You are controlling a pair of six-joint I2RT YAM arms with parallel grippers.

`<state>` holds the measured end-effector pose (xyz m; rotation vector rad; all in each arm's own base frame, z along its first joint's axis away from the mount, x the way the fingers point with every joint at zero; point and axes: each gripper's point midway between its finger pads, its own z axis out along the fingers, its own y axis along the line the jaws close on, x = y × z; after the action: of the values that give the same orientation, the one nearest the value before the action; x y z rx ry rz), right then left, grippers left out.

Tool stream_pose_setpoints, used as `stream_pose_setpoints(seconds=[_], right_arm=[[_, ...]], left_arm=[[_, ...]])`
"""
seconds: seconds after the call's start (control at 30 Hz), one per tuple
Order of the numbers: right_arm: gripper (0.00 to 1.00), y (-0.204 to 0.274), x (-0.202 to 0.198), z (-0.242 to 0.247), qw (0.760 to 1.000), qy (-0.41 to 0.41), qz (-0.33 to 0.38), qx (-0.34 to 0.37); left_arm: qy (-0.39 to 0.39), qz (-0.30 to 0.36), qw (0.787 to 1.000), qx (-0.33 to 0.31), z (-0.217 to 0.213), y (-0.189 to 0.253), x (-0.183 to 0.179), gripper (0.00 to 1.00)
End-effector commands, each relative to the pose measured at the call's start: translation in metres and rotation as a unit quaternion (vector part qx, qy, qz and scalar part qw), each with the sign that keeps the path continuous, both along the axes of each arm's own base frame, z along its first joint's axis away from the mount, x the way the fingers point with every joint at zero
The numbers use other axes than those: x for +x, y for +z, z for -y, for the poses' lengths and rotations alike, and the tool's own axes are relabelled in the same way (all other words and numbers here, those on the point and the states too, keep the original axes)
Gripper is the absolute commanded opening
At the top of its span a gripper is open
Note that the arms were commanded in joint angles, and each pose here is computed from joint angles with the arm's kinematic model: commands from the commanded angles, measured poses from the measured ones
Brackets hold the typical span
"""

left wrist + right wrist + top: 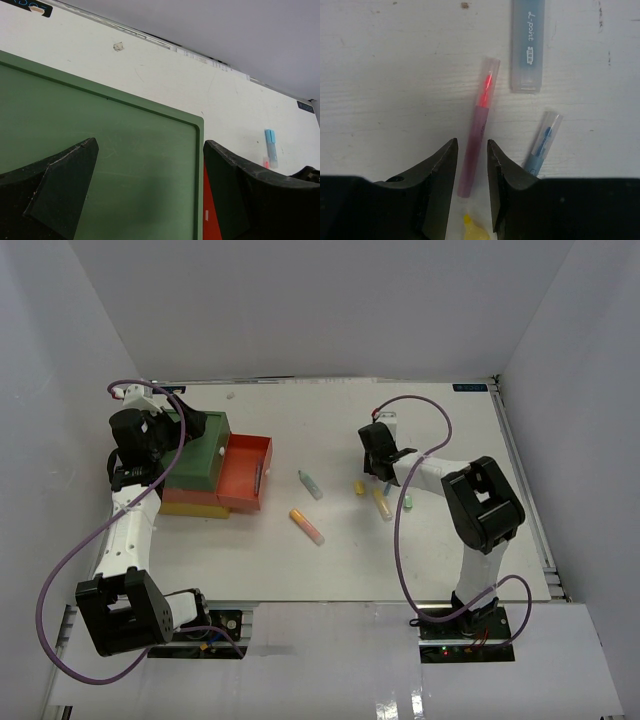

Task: Sort the stationery into containers
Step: Pick up the pen from the center of the board.

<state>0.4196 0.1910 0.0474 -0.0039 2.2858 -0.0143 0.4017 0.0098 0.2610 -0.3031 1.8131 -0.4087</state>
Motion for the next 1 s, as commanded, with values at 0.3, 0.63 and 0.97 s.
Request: stream_pose_setpoints(seconds=[0.3, 0.63, 0.97], right_arm=[[0.14, -0.011, 0.024, 0.002, 0.999, -0.036, 0.004, 0.006], [0.08, 0.068, 0.012, -0.034, 0.995, 0.016, 0.058, 0.076], [0.11, 0.178, -0.050, -0.198, 0.930, 0.165, 0.120, 0.307]], left_arm=[[-0.011, -0.084, 0.996, -0.029, 0.010, -0.045, -0.018, 0.98], [-0.014, -0.081, 0.996, -0.032, 0.011, -0.043, -0.018, 0.98], [-0.015, -0.082, 0.996, -0.034, 0.012, -0.043, -0.018, 0.98]])
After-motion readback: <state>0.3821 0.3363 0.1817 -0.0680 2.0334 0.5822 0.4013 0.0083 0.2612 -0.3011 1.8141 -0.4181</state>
